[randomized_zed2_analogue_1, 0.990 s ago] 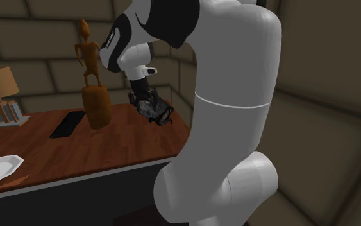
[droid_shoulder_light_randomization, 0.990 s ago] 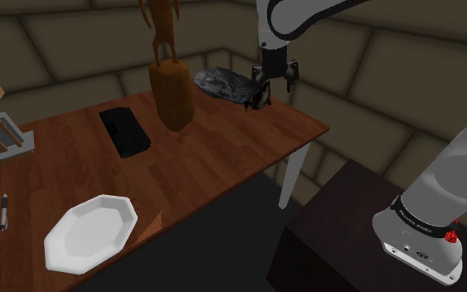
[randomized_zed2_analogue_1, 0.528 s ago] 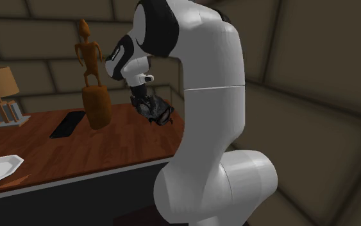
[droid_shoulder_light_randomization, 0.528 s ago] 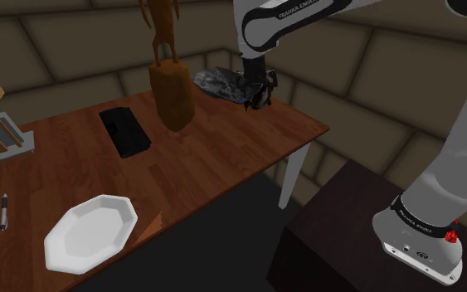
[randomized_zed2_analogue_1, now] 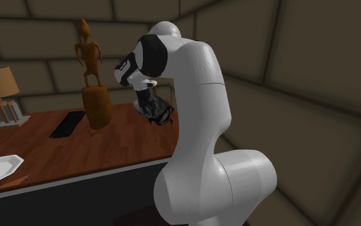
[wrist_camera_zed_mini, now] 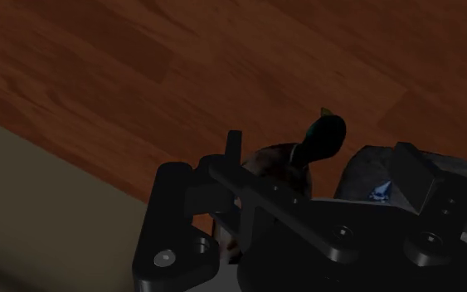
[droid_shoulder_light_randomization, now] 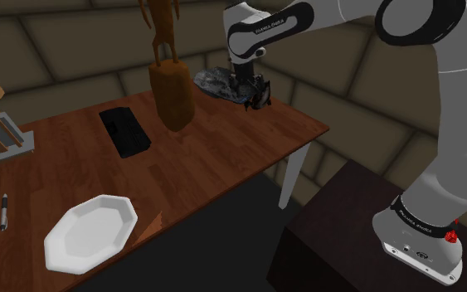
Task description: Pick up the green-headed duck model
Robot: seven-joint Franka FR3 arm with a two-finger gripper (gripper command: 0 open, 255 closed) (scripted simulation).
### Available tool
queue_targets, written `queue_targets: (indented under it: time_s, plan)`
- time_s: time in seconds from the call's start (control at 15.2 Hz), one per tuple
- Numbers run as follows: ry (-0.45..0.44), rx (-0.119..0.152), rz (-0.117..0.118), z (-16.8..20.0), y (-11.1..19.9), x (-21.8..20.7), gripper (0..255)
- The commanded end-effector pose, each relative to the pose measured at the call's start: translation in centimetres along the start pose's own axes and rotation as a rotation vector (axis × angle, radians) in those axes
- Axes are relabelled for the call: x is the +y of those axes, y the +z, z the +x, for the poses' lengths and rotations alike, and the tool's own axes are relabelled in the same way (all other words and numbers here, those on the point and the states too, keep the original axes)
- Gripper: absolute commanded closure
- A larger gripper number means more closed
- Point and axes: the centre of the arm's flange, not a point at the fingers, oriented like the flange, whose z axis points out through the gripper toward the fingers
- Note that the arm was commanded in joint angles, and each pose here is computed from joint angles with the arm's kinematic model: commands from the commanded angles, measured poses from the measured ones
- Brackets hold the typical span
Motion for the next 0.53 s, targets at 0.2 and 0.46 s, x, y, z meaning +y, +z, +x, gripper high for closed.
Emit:
queue_targets:
  time_s: [0.2,0.46]
  plan:
    - [0.022,0.000,-0.002,0.3,2.3,-1.1,0]
    - [0.022,0.000,-0.002,0.0,4.1,-1.4,0]
